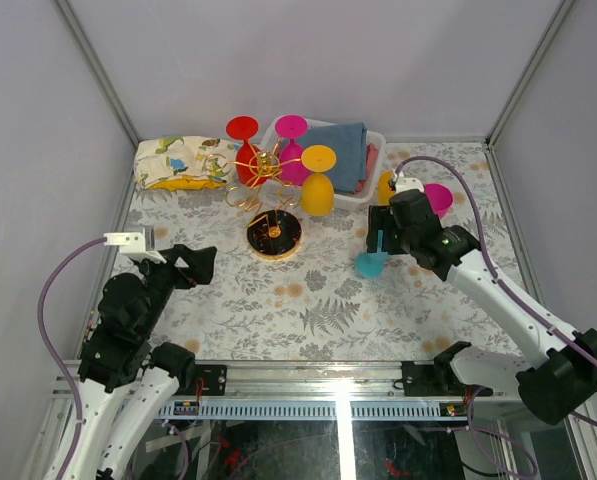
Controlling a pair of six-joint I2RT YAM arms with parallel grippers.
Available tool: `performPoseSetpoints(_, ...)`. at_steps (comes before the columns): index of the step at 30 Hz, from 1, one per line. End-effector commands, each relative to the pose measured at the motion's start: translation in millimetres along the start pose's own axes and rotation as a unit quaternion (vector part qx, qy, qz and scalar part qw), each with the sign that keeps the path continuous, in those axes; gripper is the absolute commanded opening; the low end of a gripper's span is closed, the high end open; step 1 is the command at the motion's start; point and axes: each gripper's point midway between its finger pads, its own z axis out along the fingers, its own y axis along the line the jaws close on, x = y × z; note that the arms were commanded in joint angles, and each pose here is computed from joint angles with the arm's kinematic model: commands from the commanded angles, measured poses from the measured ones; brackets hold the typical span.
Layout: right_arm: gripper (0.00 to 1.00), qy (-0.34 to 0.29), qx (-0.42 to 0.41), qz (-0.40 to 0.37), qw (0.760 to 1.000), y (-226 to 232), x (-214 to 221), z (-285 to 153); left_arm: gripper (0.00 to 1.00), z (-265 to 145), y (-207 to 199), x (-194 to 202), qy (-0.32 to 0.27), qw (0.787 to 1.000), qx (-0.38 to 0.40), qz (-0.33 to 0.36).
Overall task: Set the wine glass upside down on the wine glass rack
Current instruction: Pick up the wine glass at the center of the board, then turn the wine glass upside down at the wine rack.
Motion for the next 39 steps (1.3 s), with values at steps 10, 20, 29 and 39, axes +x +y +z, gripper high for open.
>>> performPoseSetpoints(10, 0.63, -0.073, -0.156, 0.01, 0.985, 48.4, -13.6, -43.9, 0.94, -9.3, -5.7, -19.9, 0.022, 0.999, -0.023, -0.044)
performPoseSetpoints(20, 0.63, -0.096, -0.172, 0.016, 0.98, 51.6, -20.3, -52.4, 1.0, 3.7, -35.5, 13.1, 0.085, 0.99, 0.053, -0.1)
performPoseSetpoints(29, 0.61, -0.118, -0.264, 0.076, 0.954, 81.3, -28.7, -71.8, 0.98, 23.0, -46.7, 33.7, 0.097, 0.98, 0.084, -0.151)
performPoseSetpoints(39, 0.6, -0.142, -0.286, 0.122, 0.94, 112.0, -24.3, -75.4, 0.97, 38.6, -67.4, 60.0, 0.112, 0.977, 0.095, -0.157)
